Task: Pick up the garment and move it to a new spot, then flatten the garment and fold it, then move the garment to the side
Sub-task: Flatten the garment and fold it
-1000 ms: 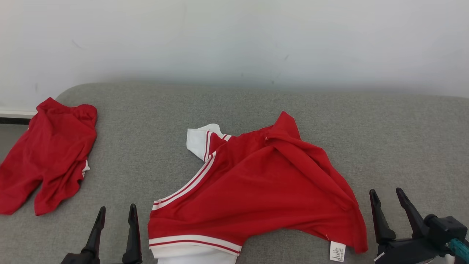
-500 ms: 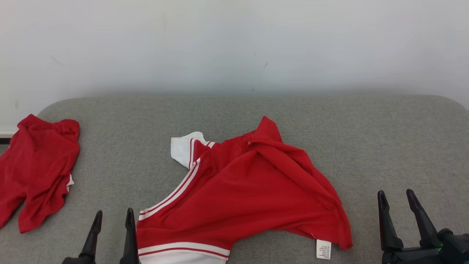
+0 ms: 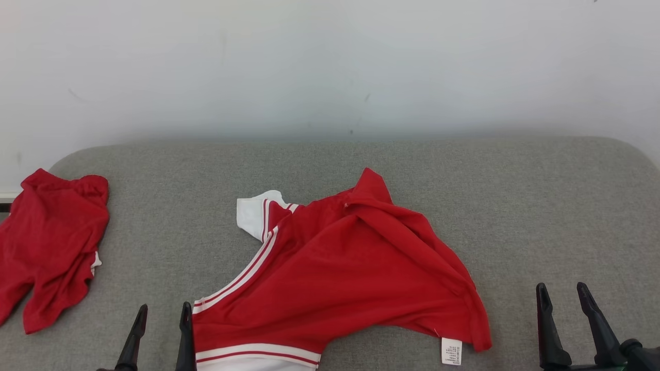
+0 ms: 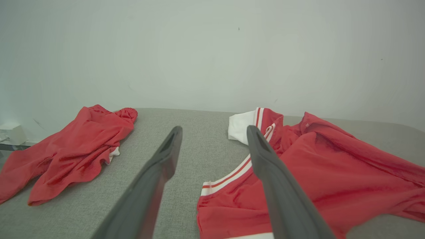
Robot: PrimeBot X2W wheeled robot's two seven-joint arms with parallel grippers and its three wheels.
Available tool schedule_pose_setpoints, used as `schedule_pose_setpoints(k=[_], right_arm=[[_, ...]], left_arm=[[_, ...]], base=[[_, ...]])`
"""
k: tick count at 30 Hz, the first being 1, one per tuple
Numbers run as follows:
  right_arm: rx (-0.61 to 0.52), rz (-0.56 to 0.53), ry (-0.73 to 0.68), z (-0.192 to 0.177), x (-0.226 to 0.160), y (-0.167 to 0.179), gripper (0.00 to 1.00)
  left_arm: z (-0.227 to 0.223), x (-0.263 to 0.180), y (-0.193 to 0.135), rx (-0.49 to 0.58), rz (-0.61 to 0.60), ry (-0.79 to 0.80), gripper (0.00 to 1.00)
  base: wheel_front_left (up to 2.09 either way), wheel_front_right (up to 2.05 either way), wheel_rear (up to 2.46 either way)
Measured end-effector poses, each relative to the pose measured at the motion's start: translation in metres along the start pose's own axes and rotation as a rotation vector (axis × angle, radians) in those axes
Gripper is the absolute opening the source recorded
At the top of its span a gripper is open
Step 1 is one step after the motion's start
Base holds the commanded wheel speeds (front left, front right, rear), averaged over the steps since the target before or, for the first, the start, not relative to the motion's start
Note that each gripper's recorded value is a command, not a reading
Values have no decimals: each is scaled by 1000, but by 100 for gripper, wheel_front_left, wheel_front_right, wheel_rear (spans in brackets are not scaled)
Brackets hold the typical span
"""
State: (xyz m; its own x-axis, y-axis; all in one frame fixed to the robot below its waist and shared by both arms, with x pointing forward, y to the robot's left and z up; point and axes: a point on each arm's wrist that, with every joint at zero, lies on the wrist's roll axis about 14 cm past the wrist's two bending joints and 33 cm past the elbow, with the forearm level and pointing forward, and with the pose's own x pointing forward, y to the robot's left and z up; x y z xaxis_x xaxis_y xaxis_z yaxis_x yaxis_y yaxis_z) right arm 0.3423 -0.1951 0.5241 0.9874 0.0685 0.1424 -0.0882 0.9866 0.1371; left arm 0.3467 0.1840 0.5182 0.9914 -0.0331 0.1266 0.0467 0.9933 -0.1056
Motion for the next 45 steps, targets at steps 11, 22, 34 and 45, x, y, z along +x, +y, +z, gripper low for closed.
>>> schedule_pose_setpoints(k=[11, 22, 34, 45], right_arm=[[-31, 68, 84, -23, -3, 11, 100], [-97, 137, 331, -89, -23, 3, 100], [-249, 262, 449, -122, -17, 12, 100], [-356, 362, 523, -144, -13, 19, 46]], left_arm=[[-14, -12, 9, -6, 26, 45, 100], [-92, -57, -7, -56, -5, 316, 100], [-134, -63, -9, -102, -10, 468, 100], [-147, -60, -9, -128, -5, 515, 100]], base=[[0, 0, 0], [0, 0, 0], [0, 0, 0], [0, 0, 0]])
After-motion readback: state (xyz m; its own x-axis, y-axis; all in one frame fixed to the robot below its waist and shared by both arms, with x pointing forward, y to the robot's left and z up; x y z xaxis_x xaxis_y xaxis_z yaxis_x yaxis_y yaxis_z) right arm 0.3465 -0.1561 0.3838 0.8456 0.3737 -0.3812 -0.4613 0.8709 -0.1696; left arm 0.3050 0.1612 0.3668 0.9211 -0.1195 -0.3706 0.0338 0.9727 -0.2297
